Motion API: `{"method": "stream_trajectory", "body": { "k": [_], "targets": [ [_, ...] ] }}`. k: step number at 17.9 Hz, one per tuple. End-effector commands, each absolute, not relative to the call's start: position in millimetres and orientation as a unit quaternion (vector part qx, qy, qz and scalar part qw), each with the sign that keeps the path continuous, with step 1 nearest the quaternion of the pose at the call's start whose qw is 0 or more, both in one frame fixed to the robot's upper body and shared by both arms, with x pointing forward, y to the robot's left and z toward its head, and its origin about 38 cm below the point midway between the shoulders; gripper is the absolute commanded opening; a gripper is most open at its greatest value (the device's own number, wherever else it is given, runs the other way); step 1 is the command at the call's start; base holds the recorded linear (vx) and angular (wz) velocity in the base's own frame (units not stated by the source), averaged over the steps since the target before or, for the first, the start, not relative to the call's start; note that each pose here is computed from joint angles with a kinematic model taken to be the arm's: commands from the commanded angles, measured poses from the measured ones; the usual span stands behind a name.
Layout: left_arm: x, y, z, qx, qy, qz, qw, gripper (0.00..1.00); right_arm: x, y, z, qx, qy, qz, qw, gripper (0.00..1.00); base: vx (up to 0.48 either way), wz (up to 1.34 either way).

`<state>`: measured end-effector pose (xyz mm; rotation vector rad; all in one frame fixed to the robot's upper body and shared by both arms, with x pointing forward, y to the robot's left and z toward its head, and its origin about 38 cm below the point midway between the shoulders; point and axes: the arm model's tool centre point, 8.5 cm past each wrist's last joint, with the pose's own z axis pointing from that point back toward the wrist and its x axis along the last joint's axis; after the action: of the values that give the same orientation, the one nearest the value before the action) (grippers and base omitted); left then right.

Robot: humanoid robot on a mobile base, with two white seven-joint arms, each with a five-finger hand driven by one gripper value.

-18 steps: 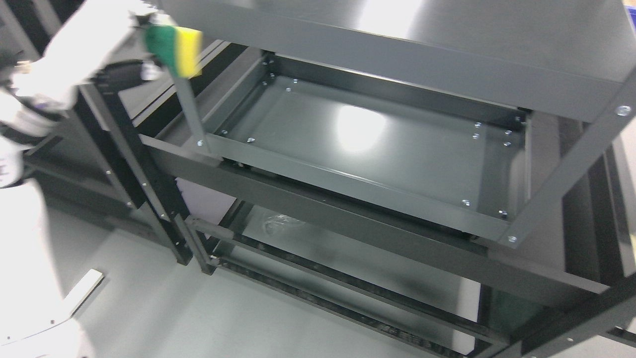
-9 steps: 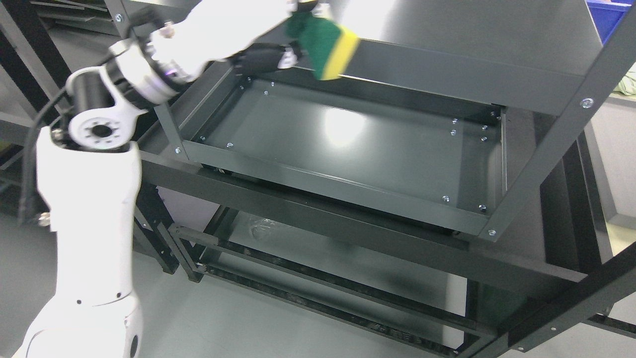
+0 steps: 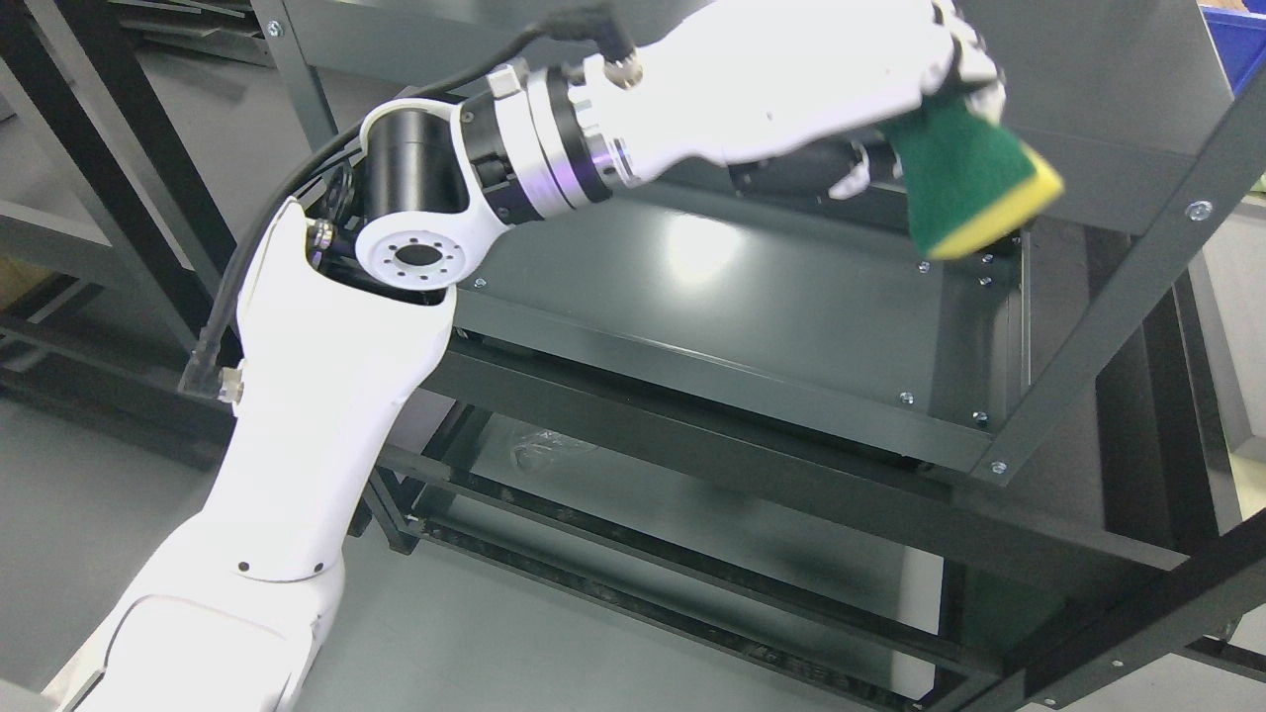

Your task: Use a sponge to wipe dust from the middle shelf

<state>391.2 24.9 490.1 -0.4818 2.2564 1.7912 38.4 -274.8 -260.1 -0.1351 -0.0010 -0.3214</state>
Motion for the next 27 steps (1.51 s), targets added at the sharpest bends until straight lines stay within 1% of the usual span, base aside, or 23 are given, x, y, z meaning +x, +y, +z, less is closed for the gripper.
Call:
{"method": "stream_trajectory", "body": {
  "k": [1,3,6,8,11,13,15,17,19,20,22,24,25,26,27],
  "targets": [
    [407.6,90.7,482.2,-0.223,0.750,0.616,0.091,0.00,44.4,-287.3,-258.8,-0.076,-0.010,-0.160,0.984,1.00,0.000,0.00],
    [429.1,174.8,468.6,-0.276,0.758,0.591,0.002,0.00,44.4,-287.3,-258.8,-0.076,-0.010,-0.160,0.984,1.00,0.000,0.00],
    [429.2,270.8,471.9,-0.345,0.767,0.537,-0.072,0.00,44.4,-287.3,-258.8,-0.076,-0.010,-0.160,0.984,1.00,0.000,0.00],
    [416.4,329.6,476.6,-0.387,0.772,0.494,-0.105,0.00,44.4,-287.3,-258.8,-0.076,-0.010,-0.160,0.984,1.00,0.000,0.00],
    [394.6,409.6,468.4,-0.434,0.760,0.456,-0.162,0.00,44.4,-287.3,-258.8,-0.076,-0.010,-0.160,0.984,1.00,0.000,0.00],
    [386.2,455.9,452.4,-0.448,0.756,0.428,-0.211,0.00,44.4,-287.3,-258.8,-0.076,-0.010,-0.160,0.984,1.00,0.000,0.00],
    [384.2,493.7,439.8,-0.452,0.760,0.393,-0.254,0.00,44.4,-287.3,-258.8,-0.076,-0.010,-0.160,0.984,1.00,0.000,0.00],
    [377.4,521.6,432.4,-0.458,0.764,0.359,-0.278,0.00,44.4,-287.3,-258.8,-0.076,-0.010,-0.160,0.984,1.00,0.000,0.00],
    [372.5,529.1,428.6,-0.462,0.774,0.332,-0.277,0.00,44.4,-287.3,-258.8,-0.076,-0.010,-0.160,0.984,1.00,0.000,0.00],
    [375.1,524.8,419.9,-0.449,0.785,0.325,-0.277,0.00,44.4,-287.3,-258.8,-0.076,-0.010,-0.160,0.984,1.00,0.000,0.00],
    [391.0,490.3,390.7,-0.372,0.836,0.309,-0.260,0.00,44.4,-287.3,-258.8,-0.076,-0.010,-0.160,0.984,1.00,0.000,0.00],
    [399.4,432.2,372.4,-0.285,0.871,0.334,-0.220,0.00,44.4,-287.3,-258.8,-0.076,-0.010,-0.160,0.984,1.00,0.000,0.00],
    [401.1,388.2,367.5,-0.227,0.887,0.356,-0.186,0.00,44.4,-287.3,-258.8,-0.076,-0.010,-0.160,0.984,1.00,0.000,0.00],
    [406.1,349.9,361.6,-0.186,0.892,0.376,-0.169,0.00,44.4,-287.3,-258.8,-0.076,-0.010,-0.160,0.984,1.00,0.000,0.00],
    [413.3,297.9,348.1,-0.128,0.902,0.383,-0.154,0.00,44.4,-287.3,-258.8,-0.076,-0.010,-0.160,0.984,1.00,0.000,0.00]
  ]
}}
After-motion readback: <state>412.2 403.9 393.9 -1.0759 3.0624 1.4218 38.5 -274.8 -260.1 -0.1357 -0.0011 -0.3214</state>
